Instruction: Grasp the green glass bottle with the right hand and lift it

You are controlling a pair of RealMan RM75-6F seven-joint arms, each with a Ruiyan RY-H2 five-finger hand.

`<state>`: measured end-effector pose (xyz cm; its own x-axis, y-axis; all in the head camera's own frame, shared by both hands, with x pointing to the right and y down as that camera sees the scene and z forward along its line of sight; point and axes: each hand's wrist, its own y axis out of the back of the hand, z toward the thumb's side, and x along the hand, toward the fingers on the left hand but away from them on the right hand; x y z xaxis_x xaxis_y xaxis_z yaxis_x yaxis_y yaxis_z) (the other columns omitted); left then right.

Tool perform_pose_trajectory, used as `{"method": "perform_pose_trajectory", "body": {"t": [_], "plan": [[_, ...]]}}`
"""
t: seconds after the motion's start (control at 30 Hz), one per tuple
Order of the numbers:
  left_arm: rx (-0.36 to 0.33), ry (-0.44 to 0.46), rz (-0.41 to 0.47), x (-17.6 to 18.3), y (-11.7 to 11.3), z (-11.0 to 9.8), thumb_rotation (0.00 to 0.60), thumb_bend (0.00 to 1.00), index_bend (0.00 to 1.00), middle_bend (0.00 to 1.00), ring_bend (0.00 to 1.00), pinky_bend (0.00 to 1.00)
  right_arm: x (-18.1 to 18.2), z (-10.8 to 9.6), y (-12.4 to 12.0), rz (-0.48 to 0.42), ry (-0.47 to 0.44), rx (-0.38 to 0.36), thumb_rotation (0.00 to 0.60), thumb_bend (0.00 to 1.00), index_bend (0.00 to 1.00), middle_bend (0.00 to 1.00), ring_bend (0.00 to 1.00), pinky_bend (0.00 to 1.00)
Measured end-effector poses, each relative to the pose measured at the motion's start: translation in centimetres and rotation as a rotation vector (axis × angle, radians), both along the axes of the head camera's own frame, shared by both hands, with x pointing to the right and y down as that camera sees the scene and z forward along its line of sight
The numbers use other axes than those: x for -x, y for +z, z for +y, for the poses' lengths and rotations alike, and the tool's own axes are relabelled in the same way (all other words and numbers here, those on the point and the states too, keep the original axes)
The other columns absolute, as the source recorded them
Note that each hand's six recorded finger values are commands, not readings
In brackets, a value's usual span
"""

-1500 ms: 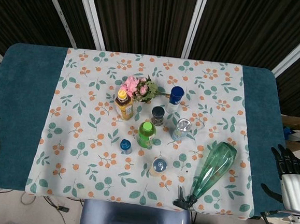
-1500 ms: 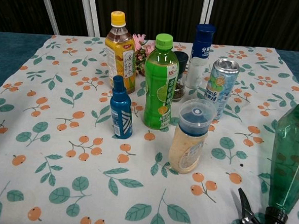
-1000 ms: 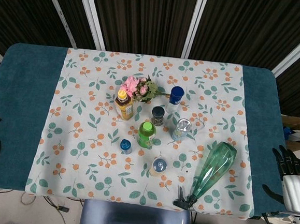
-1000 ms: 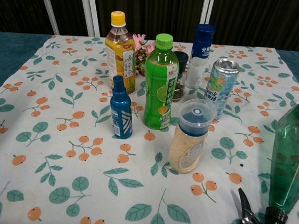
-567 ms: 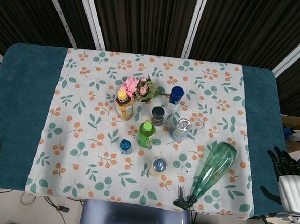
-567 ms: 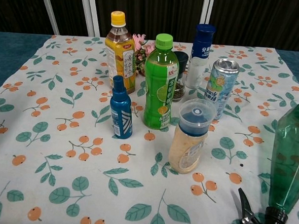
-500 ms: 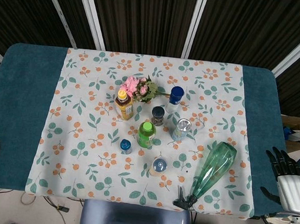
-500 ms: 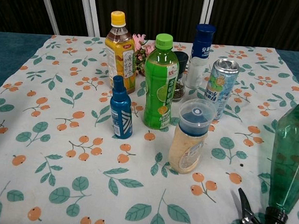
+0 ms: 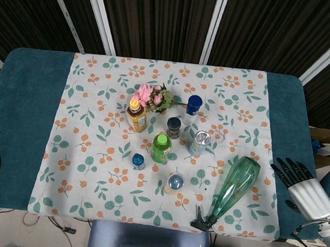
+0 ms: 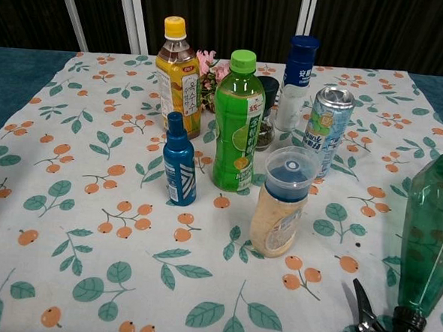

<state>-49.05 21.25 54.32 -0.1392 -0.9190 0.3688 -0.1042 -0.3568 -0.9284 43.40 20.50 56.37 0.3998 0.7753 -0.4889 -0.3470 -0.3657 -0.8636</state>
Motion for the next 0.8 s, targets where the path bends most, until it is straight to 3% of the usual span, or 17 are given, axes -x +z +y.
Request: {"method": "perform_pose_trajectory", "body": {"t": [0.3, 0.8], "plan": [[-0.003, -0.019, -0.020, 0.3, -0.1, 0.0, 0.600, 0.52, 0.17, 0.06, 0.03, 0.00, 2.3, 0.0, 2.5, 0.046, -0.181, 0.073, 0.600, 0.13, 0.00, 0.02, 0.04, 0.17], [0.003, -0.027, -0.035, 0.3, 0.2, 0.1, 0.600, 0.52, 0.17, 0.06, 0.03, 0.00, 6.3, -0.6, 6.3, -0.015, -0.277, 0.125, 0.600, 0.13, 0.00, 0.04, 0.04, 0.17]]}}
